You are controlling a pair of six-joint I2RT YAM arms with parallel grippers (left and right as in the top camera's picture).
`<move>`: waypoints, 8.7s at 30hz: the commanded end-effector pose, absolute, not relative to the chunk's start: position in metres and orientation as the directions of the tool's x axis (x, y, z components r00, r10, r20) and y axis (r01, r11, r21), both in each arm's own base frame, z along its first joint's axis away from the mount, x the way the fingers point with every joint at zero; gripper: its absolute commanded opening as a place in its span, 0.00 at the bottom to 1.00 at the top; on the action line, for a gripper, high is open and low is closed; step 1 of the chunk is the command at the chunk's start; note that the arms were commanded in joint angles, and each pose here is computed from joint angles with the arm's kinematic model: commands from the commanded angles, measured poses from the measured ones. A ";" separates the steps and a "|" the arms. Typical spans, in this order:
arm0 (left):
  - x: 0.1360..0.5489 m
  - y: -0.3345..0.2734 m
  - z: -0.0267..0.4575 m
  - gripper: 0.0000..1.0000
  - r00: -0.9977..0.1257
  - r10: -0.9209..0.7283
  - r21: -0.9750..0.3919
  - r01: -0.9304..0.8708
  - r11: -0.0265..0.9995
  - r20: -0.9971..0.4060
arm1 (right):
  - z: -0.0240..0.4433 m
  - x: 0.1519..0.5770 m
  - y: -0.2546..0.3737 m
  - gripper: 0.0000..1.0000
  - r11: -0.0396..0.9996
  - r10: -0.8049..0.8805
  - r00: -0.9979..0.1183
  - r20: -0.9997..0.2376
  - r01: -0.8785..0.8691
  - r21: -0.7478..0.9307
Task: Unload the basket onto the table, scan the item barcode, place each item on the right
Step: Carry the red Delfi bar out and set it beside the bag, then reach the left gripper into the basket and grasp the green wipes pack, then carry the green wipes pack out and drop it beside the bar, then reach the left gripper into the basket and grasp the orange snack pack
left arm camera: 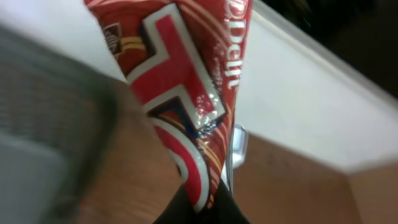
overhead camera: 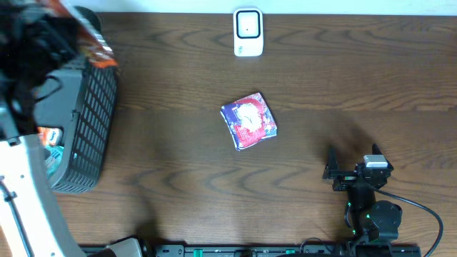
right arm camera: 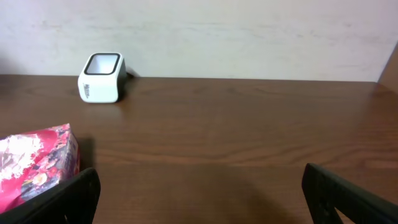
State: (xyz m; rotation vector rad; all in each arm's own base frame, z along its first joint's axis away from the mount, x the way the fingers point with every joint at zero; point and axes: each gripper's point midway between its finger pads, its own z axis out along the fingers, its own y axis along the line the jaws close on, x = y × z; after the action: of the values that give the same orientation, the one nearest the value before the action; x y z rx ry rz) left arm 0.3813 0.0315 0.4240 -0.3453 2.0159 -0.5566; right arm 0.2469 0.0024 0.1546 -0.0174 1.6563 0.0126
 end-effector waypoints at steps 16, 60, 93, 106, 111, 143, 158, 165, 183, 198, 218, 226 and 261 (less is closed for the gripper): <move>0.394 -0.120 0.233 0.07 -0.899 -0.188 -0.181 -0.125 0.976 -0.396 | 0.154 0.247 0.000 0.99 1.000 -0.003 -0.088 -0.996 -0.011 -0.002; 0.451 -0.214 0.143 0.94 -0.956 0.025 -0.354 0.132 0.926 -0.291 | 0.154 0.247 0.000 0.99 1.000 -0.003 -0.087 -0.996 -0.011 -0.002; 0.276 0.249 0.218 0.96 0.011 -0.943 -0.067 -0.998 0.012 -0.333 | 0.154 0.247 0.000 0.99 1.000 -0.004 -0.088 -0.996 -0.011 -0.003; 0.275 0.257 0.128 0.96 0.025 -0.975 0.095 -0.994 -0.046 -0.220 | 0.154 0.247 0.000 0.99 1.000 -0.003 -0.088 -0.996 -0.010 -0.002; 0.264 0.256 0.097 0.95 0.012 -0.975 0.150 -0.988 -0.046 -0.220 | 0.154 0.247 0.000 0.99 1.000 -0.003 -0.088 -0.996 -0.011 -0.002; 0.308 0.220 0.174 0.08 0.017 -0.978 -0.349 -0.936 0.057 -0.207 | 0.154 0.247 0.000 0.99 1.000 -0.004 -0.088 -0.996 -0.011 -0.003; 0.331 0.159 0.370 0.07 -0.027 -0.882 -0.776 -0.462 0.429 -0.471 | 0.154 0.247 0.000 0.99 1.000 -0.003 -0.088 -0.996 -0.011 -0.002; 0.354 0.050 0.417 0.08 -0.285 -0.621 -0.635 -0.054 0.771 -0.730 | 0.154 0.247 0.000 0.99 1.000 -0.003 -0.087 -0.996 -0.010 -0.002; 0.390 -0.149 0.216 0.08 -0.841 -0.160 -0.347 0.035 0.937 -0.517 | 0.154 0.247 0.000 0.99 1.000 -0.003 -0.088 -0.996 -0.011 -0.002; 0.389 -0.189 0.061 0.40 -0.975 -0.071 -0.235 -0.020 0.972 -0.210 | 0.154 0.247 0.000 0.99 1.000 -0.003 -0.088 -0.996 -0.010 -0.002; 0.418 -0.012 0.349 0.58 -0.509 -0.461 -0.440 -0.170 0.882 -0.727 | 0.154 0.247 0.000 0.99 1.000 -0.003 -0.087 -0.996 -0.011 -0.002; 0.356 0.103 0.382 0.70 -0.302 -0.595 -0.455 -0.422 0.784 -0.745 | 0.154 0.247 0.000 0.99 1.000 -0.003 -0.088 -0.996 -0.011 -0.002; 0.353 0.261 0.122 0.89 -0.638 -0.667 0.169 -0.759 0.629 -0.386 | 0.154 0.247 0.000 0.99 1.000 -0.003 -0.088 -0.996 -0.011 -0.002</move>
State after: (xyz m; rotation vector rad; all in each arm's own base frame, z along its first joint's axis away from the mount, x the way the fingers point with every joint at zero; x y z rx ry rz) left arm 0.3603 0.2462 0.1680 -1.0928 2.4673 0.4307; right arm 0.2469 0.0024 0.1546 -0.0174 1.6563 0.0126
